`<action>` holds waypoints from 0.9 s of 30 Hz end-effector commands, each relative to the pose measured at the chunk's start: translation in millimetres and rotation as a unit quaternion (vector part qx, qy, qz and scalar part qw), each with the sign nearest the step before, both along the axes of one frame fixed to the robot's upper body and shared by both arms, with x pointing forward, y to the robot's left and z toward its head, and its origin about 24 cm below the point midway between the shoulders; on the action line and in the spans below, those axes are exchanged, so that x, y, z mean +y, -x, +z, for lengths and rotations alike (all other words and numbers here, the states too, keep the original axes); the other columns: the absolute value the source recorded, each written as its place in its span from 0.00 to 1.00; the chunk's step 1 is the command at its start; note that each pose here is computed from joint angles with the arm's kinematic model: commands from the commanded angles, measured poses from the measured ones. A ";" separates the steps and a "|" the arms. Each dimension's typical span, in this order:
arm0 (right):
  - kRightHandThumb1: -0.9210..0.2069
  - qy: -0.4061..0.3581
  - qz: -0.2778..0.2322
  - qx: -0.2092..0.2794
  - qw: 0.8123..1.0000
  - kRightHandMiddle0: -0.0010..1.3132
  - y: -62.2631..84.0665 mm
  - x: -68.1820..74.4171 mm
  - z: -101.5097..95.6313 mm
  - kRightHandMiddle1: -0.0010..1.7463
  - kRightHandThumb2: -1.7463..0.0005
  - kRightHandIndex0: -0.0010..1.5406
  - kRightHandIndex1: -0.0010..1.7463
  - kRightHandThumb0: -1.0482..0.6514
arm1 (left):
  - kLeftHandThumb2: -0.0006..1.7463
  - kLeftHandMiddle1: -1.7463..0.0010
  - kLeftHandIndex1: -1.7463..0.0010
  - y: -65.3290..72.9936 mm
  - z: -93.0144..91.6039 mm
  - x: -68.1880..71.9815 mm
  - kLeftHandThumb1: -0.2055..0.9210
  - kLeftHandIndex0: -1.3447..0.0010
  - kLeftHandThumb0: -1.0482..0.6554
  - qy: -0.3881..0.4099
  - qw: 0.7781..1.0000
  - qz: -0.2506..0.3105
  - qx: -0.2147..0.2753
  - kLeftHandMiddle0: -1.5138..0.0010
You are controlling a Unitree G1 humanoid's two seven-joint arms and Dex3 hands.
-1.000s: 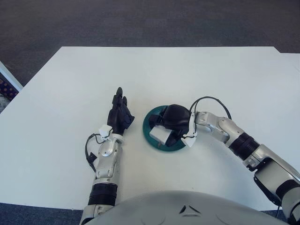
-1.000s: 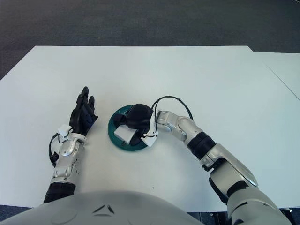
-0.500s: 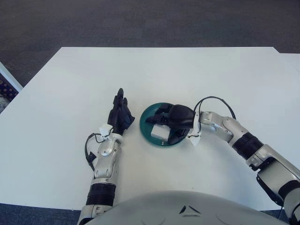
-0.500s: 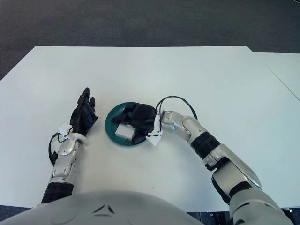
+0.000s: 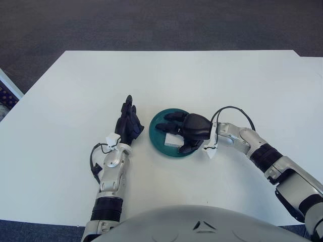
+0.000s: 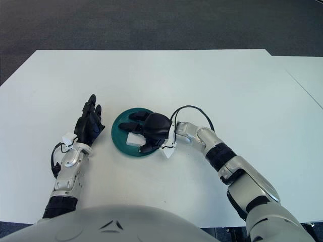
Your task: Put the charger into the plate.
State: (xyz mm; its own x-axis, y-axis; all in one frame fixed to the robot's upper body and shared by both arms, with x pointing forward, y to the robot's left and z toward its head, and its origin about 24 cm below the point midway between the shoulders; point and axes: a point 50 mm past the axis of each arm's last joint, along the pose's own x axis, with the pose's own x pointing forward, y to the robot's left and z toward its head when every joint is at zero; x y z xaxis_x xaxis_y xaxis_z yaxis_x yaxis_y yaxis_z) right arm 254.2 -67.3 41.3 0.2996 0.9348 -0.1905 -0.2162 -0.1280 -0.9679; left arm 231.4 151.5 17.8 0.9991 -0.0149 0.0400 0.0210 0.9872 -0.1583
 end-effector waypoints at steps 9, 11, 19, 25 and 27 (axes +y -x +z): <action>0.00 -0.087 -0.100 0.050 0.990 0.00 -36.2 -15.6 52.9 0.00 0.44 0.00 0.00 0.00 | 0.59 1.00 1.00 1.3 1.9 1.6 1.00 1.00 0.00 -0.014 1.000 0.003 -0.003 1.00; 0.00 -0.150 -0.136 0.093 0.975 0.00 -41.8 -19.4 64.0 0.00 0.45 0.00 0.00 0.00 | 0.59 1.00 1.00 4.2 3.4 1.2 1.00 1.00 0.00 -0.013 1.000 0.011 -0.011 1.00; 0.00 -0.337 -0.221 0.235 0.884 0.00 -50.4 -29.0 87.2 0.00 0.47 0.00 0.00 0.00 | 0.61 1.00 0.99 8.4 1.0 2.0 1.00 0.98 0.00 -0.019 1.000 0.010 -0.011 1.00; 0.00 -0.456 -0.270 0.297 0.794 0.02 -62.7 -55.1 93.5 0.01 0.47 0.00 0.00 0.00 | 0.60 1.00 0.99 9.7 -1.3 1.8 1.00 0.97 0.00 -0.004 1.000 0.002 -0.022 1.00; 0.00 -0.471 -0.282 0.326 0.770 0.02 -67.0 -63.8 90.7 0.01 0.47 0.00 0.00 0.00 | 0.59 1.00 0.99 10.1 -1.4 2.1 1.00 0.97 0.00 -0.004 1.000 0.000 -0.024 1.00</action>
